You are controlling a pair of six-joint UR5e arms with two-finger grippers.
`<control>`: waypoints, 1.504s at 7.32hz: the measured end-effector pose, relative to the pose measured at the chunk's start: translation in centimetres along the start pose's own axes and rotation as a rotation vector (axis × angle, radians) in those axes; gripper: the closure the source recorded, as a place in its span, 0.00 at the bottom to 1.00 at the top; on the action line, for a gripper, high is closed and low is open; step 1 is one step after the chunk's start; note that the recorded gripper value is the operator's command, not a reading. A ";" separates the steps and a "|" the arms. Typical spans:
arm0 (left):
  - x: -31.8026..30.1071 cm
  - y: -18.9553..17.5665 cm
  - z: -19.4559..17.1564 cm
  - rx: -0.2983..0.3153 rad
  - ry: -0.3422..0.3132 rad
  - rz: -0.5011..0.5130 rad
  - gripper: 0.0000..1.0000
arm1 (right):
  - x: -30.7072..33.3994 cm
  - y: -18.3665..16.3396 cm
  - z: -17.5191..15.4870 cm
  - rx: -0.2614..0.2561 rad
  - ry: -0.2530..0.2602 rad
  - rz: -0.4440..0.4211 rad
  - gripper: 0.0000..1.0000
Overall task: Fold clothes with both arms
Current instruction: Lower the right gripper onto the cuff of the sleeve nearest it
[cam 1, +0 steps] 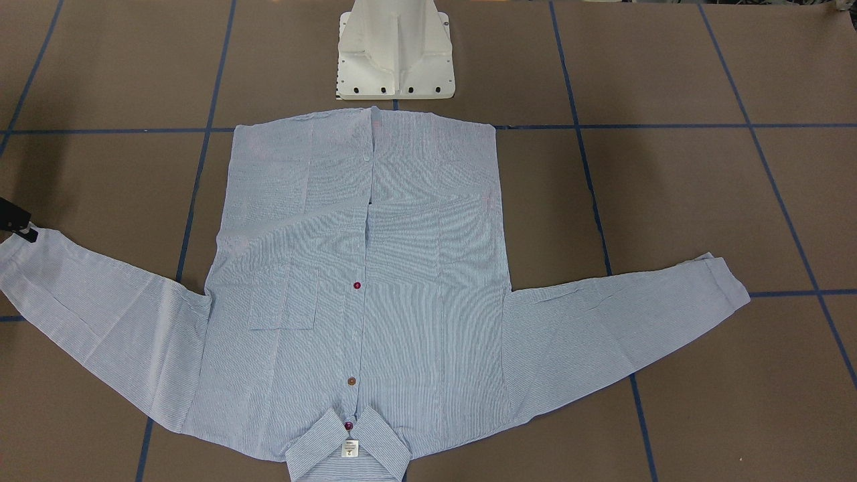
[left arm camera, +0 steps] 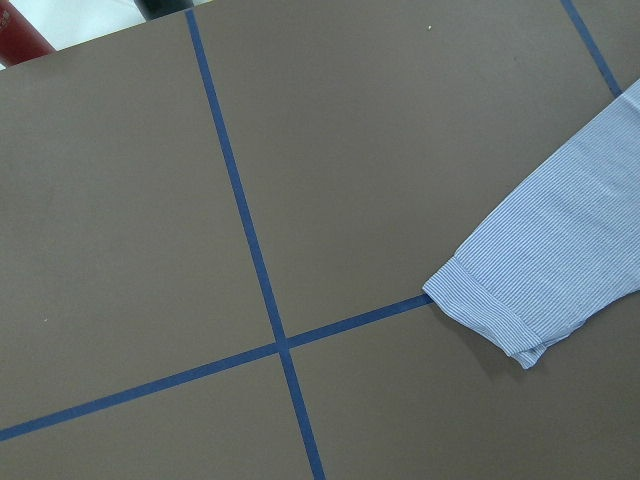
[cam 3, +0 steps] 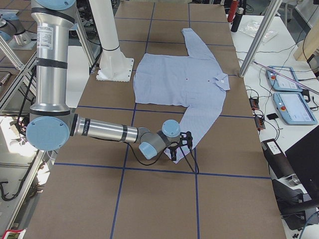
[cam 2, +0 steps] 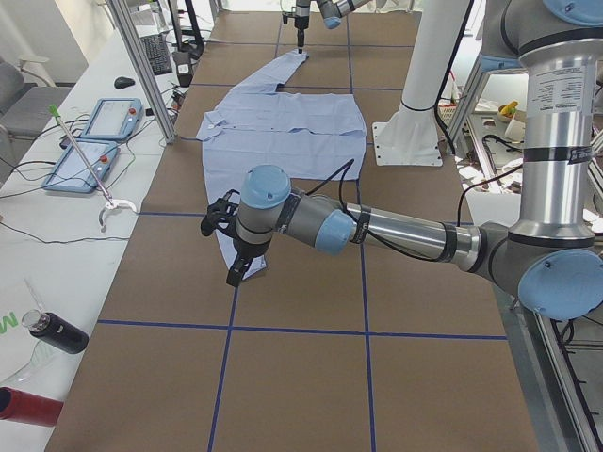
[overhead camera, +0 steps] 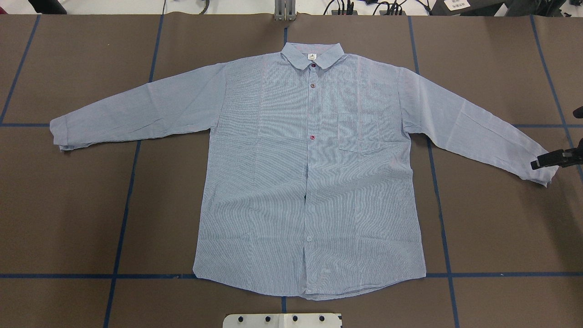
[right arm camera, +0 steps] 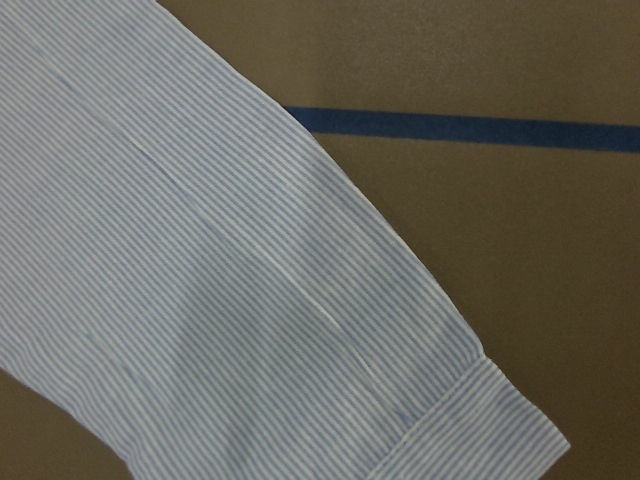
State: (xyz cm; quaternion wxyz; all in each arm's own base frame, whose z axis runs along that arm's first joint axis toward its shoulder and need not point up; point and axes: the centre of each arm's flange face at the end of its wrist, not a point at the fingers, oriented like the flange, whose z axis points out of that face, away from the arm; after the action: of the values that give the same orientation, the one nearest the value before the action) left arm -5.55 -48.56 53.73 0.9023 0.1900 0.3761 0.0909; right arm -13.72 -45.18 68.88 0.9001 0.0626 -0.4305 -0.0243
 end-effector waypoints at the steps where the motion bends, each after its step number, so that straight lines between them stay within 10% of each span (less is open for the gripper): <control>1: 0.1 0.0 0.0 -0.001 0.012 -0.002 0.00 | -0.1 0.4 0.4 -0.013 0.001 -0.003 0.15; 4: 0.1 0.3 0.1 -0.004 0.021 -0.007 0.00 | -0.1 1.1 1.0 -0.032 0.002 -0.006 0.40; 11: 0.1 0.5 0.2 -0.007 0.029 -0.009 0.00 | 0.4 2.1 0.7 -0.050 -0.012 0.005 0.39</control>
State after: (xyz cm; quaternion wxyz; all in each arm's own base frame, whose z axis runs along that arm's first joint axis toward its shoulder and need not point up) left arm -5.36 -48.14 53.98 0.8979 0.1838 0.3896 0.0908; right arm -14.08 -43.25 69.89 0.8989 0.0386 -0.4352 -0.0331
